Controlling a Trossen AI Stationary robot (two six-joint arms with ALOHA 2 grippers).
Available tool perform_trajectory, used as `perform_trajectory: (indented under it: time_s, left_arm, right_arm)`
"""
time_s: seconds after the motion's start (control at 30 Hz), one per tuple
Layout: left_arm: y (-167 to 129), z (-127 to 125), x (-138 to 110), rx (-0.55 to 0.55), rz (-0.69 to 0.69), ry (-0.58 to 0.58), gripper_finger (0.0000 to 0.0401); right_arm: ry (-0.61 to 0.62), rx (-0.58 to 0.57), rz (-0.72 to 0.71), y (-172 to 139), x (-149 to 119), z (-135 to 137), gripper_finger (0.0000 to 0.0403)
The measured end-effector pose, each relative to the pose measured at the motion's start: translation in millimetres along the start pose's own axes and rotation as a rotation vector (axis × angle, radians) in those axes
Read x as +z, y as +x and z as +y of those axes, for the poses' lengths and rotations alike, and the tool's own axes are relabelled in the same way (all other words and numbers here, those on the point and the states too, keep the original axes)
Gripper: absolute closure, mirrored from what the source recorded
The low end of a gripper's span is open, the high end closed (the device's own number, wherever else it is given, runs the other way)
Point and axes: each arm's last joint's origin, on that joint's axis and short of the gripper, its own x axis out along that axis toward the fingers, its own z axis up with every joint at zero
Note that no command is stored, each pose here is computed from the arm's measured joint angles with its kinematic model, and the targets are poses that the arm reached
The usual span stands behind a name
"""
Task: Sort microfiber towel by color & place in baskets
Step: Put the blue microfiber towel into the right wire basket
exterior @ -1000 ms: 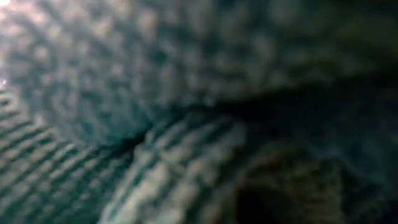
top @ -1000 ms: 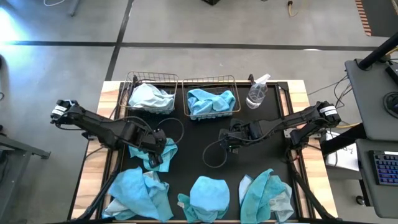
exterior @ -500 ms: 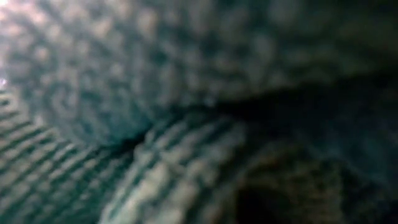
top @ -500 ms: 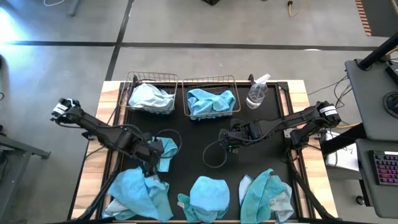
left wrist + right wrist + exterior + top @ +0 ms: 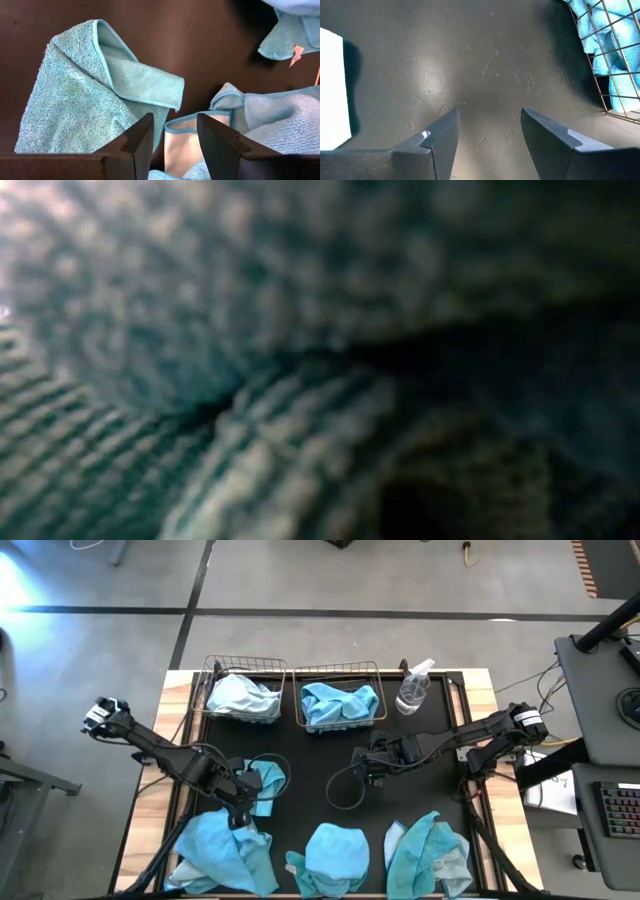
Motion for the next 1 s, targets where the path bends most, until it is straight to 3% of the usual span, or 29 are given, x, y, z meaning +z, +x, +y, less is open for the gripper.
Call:
perform_trajectory:
  time_s: [0.27,0.7,1.0]
  left_arm:
    - [8.2,-6.3,5.7,-0.020,-0.020,0.014,0.0267]
    - [55.4,-16.9,6.6,0.017,0.188,0.136,0.0267]
    - [64.4,-16.8,5.2,0.047,0.230,0.150,0.0267]
  right_arm:
    - [0.000,0.000,0.000,0.0,0.0,0.0,0.0197]
    - [0.000,0.000,0.000,0.0,-0.1,0.0,0.0197]
    - [0.001,0.000,0.000,0.0,-0.1,-0.1,0.0197]
